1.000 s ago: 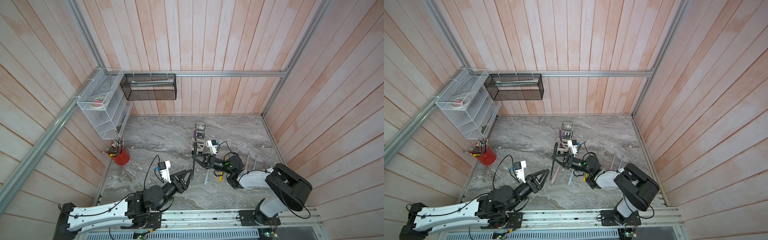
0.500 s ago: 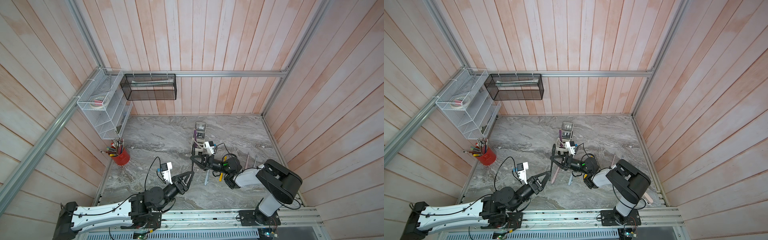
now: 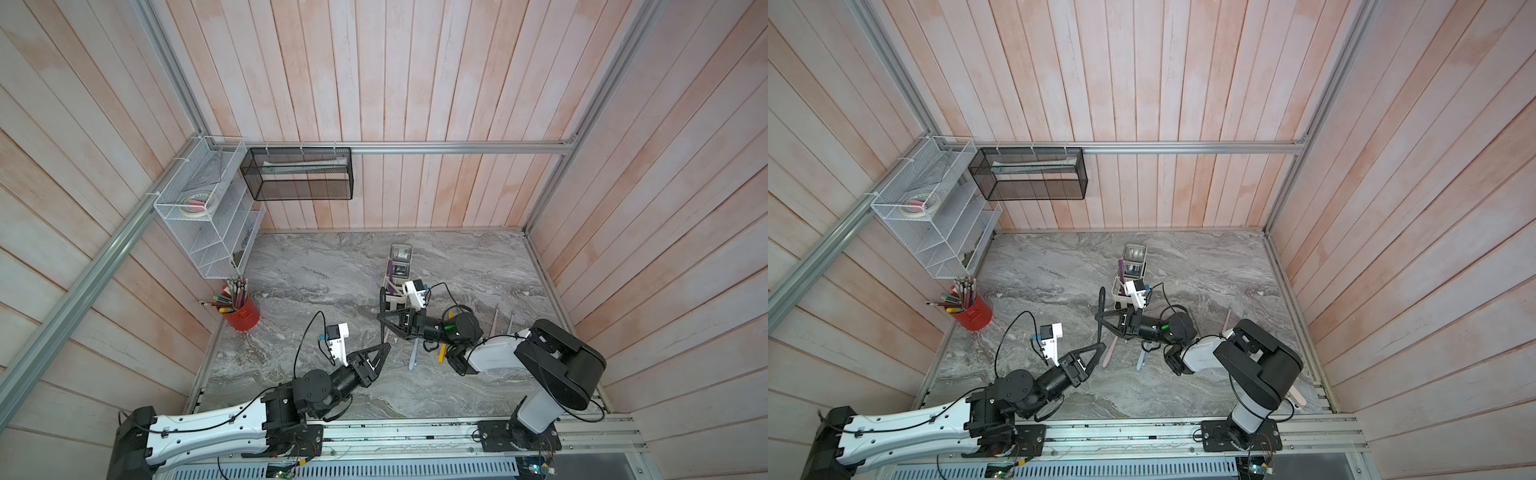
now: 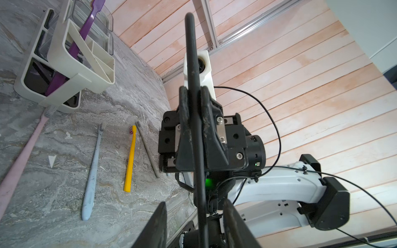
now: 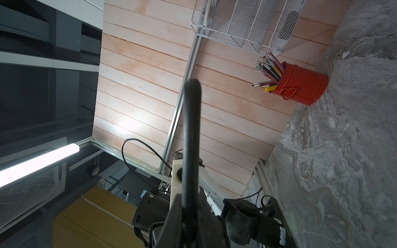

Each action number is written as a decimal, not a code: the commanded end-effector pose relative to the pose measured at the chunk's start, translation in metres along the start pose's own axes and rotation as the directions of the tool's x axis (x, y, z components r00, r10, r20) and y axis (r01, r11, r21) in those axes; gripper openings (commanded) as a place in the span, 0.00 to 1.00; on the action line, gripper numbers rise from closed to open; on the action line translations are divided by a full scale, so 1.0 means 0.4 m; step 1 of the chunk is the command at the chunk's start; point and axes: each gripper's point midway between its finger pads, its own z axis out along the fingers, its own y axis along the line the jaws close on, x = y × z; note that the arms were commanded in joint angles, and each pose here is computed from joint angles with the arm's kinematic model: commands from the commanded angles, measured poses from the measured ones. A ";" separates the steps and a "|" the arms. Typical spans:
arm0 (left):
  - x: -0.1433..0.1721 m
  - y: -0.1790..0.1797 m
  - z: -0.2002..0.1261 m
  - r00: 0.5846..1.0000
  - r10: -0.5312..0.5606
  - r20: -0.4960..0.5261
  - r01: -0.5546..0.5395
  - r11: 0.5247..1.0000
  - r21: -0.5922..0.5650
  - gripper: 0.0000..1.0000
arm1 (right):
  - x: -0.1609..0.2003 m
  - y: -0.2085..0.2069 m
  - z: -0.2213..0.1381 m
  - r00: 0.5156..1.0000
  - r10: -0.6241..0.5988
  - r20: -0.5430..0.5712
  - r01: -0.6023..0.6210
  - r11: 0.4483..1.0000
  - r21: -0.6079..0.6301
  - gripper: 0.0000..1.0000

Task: Place the toothbrush into the toothbrush holder
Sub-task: Place the toothbrush in the toothbrush holder.

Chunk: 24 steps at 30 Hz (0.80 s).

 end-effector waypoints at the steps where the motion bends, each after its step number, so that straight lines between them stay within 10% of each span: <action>1: 0.015 0.011 -0.002 1.000 -0.007 -0.029 0.007 1.000 0.009 0.40 | 0.025 0.009 0.022 0.996 -0.023 -0.087 0.021 1.000 -0.014 0.00; 24: 0.045 0.036 -0.007 0.993 0.007 -0.118 -0.013 0.999 -0.048 0.31 | 0.056 -0.031 0.026 0.956 -0.096 -0.279 0.137 0.982 0.132 0.00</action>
